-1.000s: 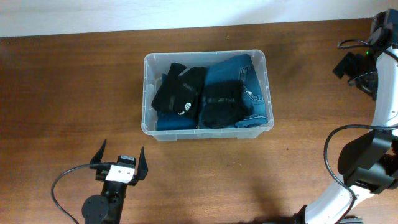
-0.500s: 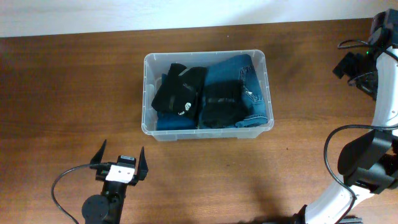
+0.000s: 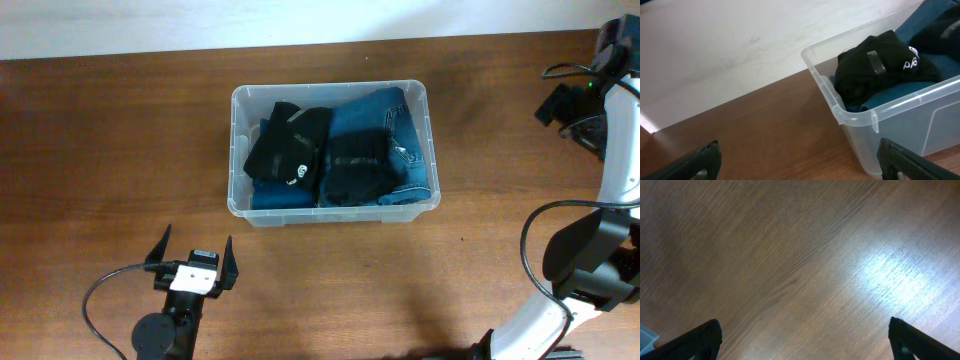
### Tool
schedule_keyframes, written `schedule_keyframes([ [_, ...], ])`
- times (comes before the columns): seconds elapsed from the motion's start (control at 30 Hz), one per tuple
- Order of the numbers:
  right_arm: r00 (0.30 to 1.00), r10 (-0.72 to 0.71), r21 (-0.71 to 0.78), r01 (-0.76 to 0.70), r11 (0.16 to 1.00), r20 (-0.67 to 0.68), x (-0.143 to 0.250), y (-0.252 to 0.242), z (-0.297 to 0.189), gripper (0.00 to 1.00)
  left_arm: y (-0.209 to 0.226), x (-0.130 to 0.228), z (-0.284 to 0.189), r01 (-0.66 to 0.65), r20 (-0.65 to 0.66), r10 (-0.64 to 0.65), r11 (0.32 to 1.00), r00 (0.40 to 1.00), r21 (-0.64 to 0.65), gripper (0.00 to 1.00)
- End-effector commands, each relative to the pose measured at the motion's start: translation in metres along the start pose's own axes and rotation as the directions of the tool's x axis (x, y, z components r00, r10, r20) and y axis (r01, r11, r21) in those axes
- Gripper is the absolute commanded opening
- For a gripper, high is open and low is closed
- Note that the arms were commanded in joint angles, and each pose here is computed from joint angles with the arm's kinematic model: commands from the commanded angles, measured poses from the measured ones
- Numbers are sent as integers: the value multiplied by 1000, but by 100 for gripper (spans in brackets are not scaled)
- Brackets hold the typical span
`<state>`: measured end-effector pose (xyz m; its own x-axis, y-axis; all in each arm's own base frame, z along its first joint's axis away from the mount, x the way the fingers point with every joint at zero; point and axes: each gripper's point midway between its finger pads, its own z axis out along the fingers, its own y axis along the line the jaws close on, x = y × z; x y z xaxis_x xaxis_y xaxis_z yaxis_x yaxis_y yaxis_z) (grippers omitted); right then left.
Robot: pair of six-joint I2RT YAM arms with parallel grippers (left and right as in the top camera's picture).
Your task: Pack container
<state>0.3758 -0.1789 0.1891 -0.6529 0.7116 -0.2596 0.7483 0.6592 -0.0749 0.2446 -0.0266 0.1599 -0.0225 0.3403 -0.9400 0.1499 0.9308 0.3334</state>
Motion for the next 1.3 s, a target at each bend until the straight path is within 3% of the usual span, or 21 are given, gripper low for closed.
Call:
schedule_keyframes([
  [0.0,998,-41,-27,42,999,51,7,15,-24,99,3,3,0,16,-4,-16,1000,1000,-17,99],
  [0.23,958,-153,-160,195,968,243,44,56,-116,98,3,3,0,15,-4,-15,1000,1000,-17,100],
  [0.43,864,-185,-186,301,935,468,76,55,-200,98,3,3,0,16,-4,-16,1000,1000,-17,99],
  [0.6,744,-232,-266,484,834,627,99,47,-254,98,3,3,0,15,-4,-15,1000,1000,-17,99],
  [0.7,582,-300,-231,666,710,755,116,45,-277,98,3,3,0,15,-4,-15,1000,1000,-17,99],
  [0.8,477,-270,-203,726,657,836,125,38,-282,98,3,3,0,16,-4,-16,1000,1000,-17,100],
  [1.03,347,-66,-240,762,602,936,156,20,-262,98,3,3,0,16,-4,-16,1000,1000,-17,99],
  [1.1,259,-32,-195,798,570,965,170,20,-249,98,3,3,0,16,-4,-16,1000,1000,-17,99],
  [1.27,151,74,-166,805,570,986,188,20,-205,98,3,3,0,15,-4,-15,1000,1000,-17,99],
])
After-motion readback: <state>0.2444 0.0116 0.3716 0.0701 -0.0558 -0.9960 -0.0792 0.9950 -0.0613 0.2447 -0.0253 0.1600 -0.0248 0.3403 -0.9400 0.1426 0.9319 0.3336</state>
